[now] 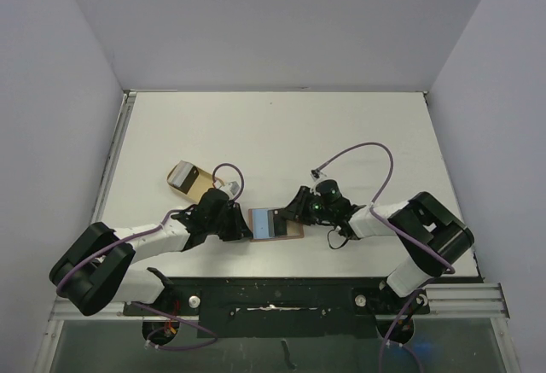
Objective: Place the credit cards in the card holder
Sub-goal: Insert the credit card into the card holder.
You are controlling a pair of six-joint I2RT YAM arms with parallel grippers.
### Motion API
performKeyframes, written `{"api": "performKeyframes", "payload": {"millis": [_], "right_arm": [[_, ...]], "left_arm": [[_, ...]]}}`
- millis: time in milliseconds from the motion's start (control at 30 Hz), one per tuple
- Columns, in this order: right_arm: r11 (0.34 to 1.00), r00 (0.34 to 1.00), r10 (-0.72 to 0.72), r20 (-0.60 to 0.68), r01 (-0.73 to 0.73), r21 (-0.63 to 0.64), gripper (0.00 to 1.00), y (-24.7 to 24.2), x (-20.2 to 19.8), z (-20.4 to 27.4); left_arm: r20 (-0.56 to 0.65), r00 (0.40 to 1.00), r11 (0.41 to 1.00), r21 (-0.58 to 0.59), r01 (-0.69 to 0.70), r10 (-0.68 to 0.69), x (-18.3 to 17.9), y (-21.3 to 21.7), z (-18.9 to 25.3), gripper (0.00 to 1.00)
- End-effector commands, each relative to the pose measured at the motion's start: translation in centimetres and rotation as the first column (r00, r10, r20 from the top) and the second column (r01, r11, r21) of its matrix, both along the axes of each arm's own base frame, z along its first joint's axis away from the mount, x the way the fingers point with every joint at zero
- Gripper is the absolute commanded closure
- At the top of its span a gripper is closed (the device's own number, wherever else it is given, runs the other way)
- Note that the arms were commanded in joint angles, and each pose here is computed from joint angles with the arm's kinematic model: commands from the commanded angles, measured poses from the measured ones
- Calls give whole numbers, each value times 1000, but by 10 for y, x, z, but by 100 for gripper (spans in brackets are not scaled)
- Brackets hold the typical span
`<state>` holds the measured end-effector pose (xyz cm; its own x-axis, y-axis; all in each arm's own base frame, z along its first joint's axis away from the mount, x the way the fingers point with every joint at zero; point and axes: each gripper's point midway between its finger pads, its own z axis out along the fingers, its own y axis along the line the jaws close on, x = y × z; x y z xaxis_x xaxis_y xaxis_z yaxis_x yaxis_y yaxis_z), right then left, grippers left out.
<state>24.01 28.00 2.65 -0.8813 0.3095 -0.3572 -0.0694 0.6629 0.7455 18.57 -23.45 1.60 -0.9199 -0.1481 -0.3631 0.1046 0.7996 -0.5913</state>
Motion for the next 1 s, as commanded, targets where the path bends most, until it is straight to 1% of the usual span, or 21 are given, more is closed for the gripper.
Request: {"api": "performKeyframes", "payload": {"millis": [0, 100, 400, 500, 633, 967], "right_arm": [[997, 1000, 12, 18, -10, -73, 71, 3, 5, 1], [991, 1000, 14, 14, -12, -136, 65, -2, 4, -1], [966, 999, 36, -17, -39, -257, 59, -6, -4, -4], [960, 999, 34, -7, -35, -277, 58, -6, -4, 0], [953, 1000, 29, 4, -26, -302, 51, -8, -4, 3], [941, 999, 21, 34, -8, -337, 47, -10, -3, 13]], "left_arm": [[33, 999, 999, -37, 8, -7, 5, -10, 8, 94], [34, 999, 999, -38, 9, -8, 6, -10, 8, 94], [36, 999, 999, -39, 5, -4, 6, -10, 8, 94], [35, 999, 999, -41, 7, -6, 6, -10, 8, 94], [36, 999, 999, -40, 10, -9, 6, -11, 9, 94], [40, 999, 999, -43, 12, -10, 7, -12, 10, 94]]}}
